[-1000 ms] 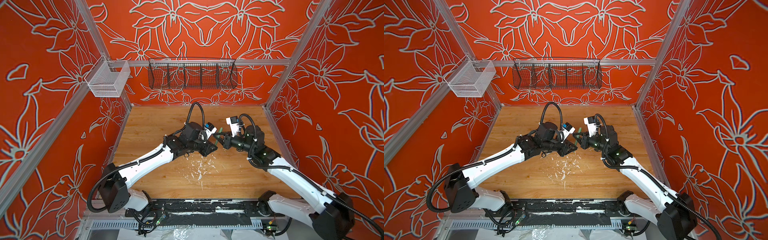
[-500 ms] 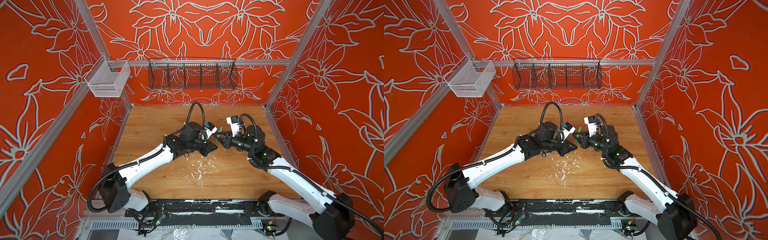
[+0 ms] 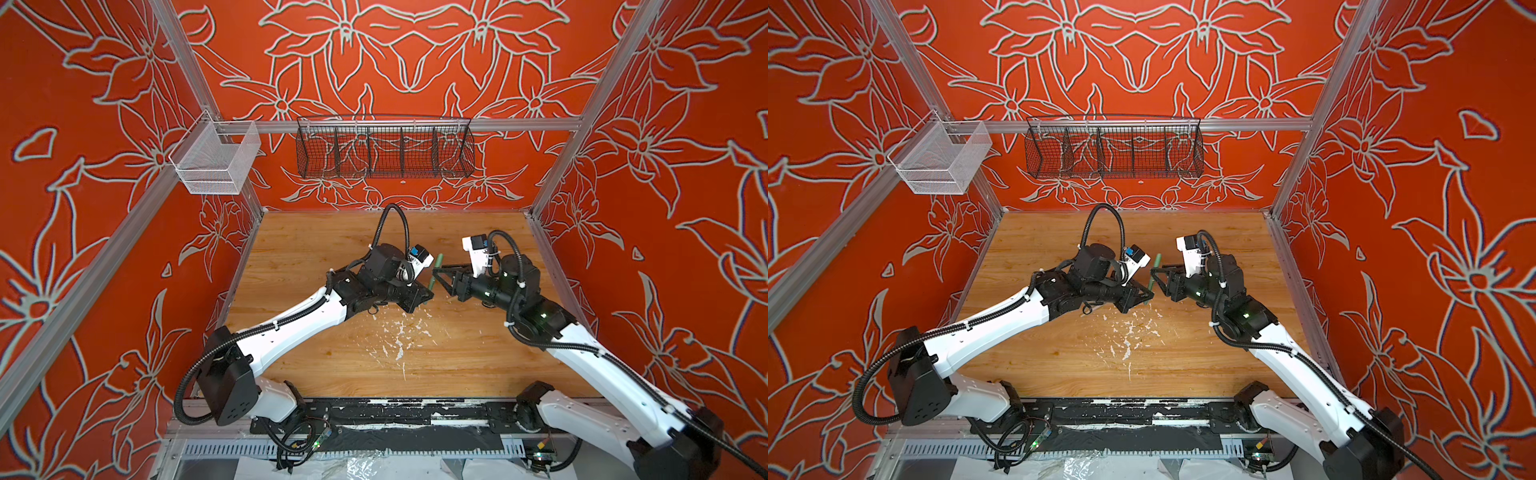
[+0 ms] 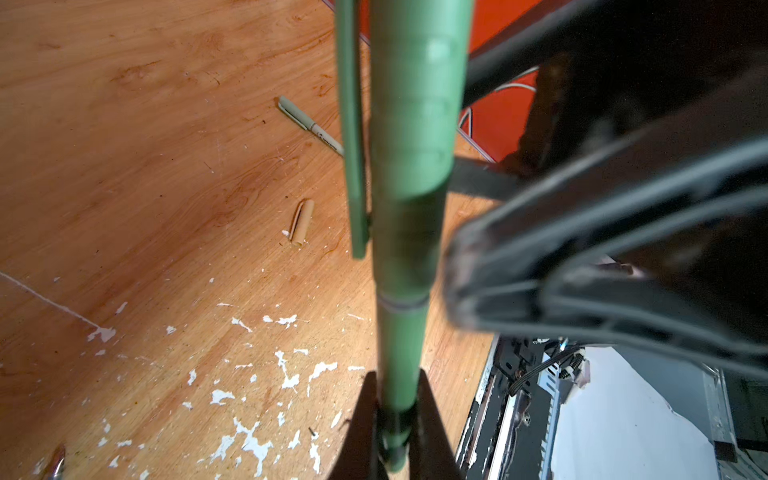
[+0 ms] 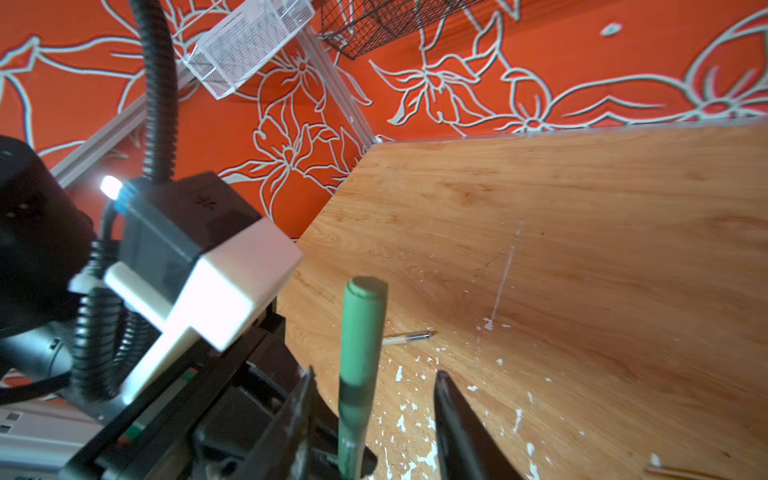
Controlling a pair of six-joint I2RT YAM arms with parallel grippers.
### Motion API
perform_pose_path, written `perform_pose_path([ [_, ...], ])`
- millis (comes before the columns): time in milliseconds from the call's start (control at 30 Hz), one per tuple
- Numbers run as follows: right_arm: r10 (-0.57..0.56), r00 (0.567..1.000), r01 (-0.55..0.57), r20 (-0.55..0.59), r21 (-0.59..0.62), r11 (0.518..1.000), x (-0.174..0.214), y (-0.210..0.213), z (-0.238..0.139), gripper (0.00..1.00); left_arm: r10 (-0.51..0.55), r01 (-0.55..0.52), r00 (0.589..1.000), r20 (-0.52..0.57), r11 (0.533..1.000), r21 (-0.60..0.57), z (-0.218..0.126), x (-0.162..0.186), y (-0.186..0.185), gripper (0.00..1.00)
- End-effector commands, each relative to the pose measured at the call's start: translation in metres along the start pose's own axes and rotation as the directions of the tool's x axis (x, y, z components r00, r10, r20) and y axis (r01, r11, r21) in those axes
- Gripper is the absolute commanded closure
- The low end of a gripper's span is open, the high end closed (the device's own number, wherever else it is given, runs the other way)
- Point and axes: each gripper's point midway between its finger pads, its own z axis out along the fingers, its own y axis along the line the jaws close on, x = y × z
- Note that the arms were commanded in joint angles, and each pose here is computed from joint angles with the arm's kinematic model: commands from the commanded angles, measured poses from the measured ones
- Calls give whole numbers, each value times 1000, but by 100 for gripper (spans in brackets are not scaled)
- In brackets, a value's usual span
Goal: Insert the pens into the pen caps
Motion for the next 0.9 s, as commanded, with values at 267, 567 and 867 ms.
perform_pose_path([
  [267,4,998,-5,69,15,1000,-34,10,-24,53,12,-12,1000,14,1000,9,-6,-5,-3,100],
  [567,31,998,-29,47,-51,998,-34,15,-7,57,13,-13,1000,11,1000,20,-6,-4,-4,100],
  [867,49,998,-45,43,-72,996,-34,15,2,63,7,-7,1000,5,1000,12,-3,-3,-2,100],
])
